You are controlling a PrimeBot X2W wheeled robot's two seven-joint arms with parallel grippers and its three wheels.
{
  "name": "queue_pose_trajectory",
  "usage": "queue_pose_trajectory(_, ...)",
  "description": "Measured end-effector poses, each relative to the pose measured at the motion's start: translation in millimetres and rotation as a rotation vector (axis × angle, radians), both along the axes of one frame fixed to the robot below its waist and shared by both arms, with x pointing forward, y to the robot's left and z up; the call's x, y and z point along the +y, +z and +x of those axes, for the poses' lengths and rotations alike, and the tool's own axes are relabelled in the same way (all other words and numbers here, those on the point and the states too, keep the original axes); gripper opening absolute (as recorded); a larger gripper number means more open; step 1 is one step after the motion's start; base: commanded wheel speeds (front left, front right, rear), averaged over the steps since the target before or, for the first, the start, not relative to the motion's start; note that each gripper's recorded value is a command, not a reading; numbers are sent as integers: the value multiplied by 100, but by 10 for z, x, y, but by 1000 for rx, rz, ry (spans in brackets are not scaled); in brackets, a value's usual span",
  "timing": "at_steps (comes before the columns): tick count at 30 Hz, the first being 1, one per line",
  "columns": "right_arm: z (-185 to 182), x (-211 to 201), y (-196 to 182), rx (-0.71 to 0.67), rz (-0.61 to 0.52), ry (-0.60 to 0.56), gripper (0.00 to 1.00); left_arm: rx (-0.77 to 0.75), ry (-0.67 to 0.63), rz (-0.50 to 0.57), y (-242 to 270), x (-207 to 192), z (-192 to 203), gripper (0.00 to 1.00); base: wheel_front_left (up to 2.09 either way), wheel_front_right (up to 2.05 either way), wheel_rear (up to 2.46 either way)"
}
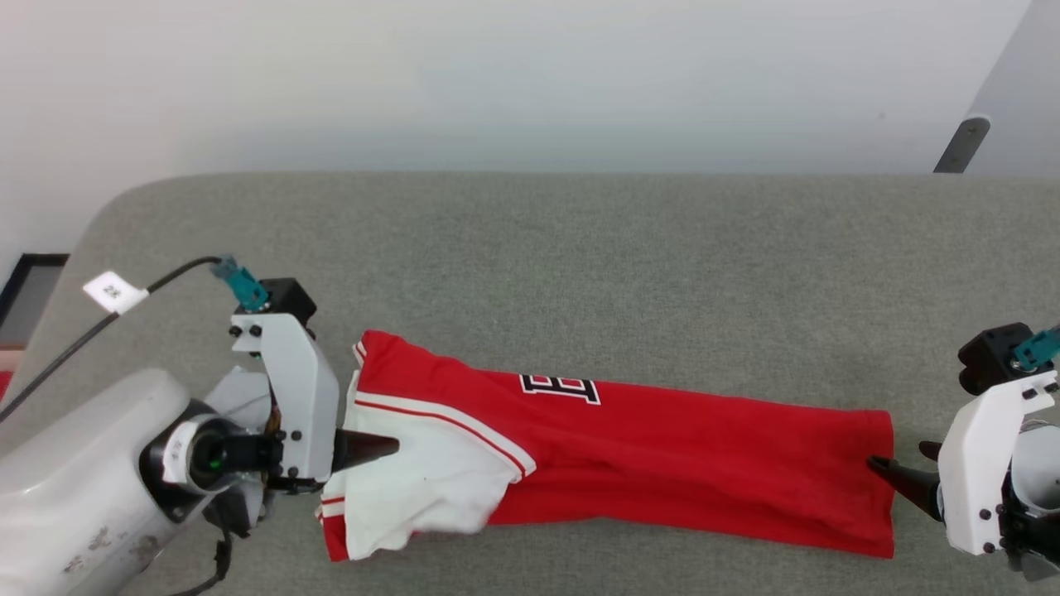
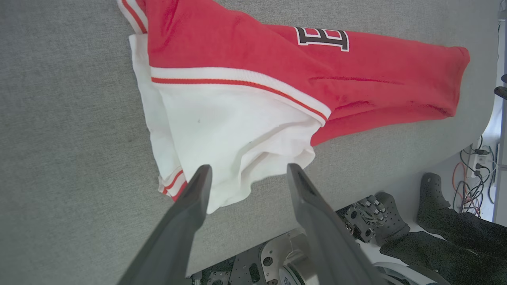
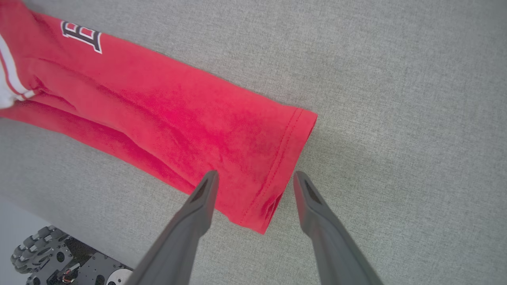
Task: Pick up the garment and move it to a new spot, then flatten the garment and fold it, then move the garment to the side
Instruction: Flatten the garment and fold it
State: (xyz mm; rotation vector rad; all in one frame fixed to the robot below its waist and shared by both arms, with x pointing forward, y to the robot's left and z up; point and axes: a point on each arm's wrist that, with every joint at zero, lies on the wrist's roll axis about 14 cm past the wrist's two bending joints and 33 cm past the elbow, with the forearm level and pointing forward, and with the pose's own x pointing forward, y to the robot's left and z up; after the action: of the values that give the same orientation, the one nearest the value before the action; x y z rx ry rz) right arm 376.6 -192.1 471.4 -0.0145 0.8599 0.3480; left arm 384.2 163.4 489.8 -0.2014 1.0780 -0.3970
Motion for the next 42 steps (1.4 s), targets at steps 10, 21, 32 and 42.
queue_pose_trajectory(10,-30,60,184,-60,76,-45,100,-242,21,-58,282,21,109,100,0,0,0)
queue_pose_trajectory(21,-148,-64,124,-14,54,-115,100,-677,140,-98,630,302,191,100,0,0,0)
queue_pose_trajectory(32,-99,-182,46,43,2,-170,100,-958,301,-54,726,753,-25,100,0,0,0)
queue_pose_trajectory(42,28,-257,-79,104,-32,-206,100,-1023,452,5,676,1094,-263,100,0,0,0)
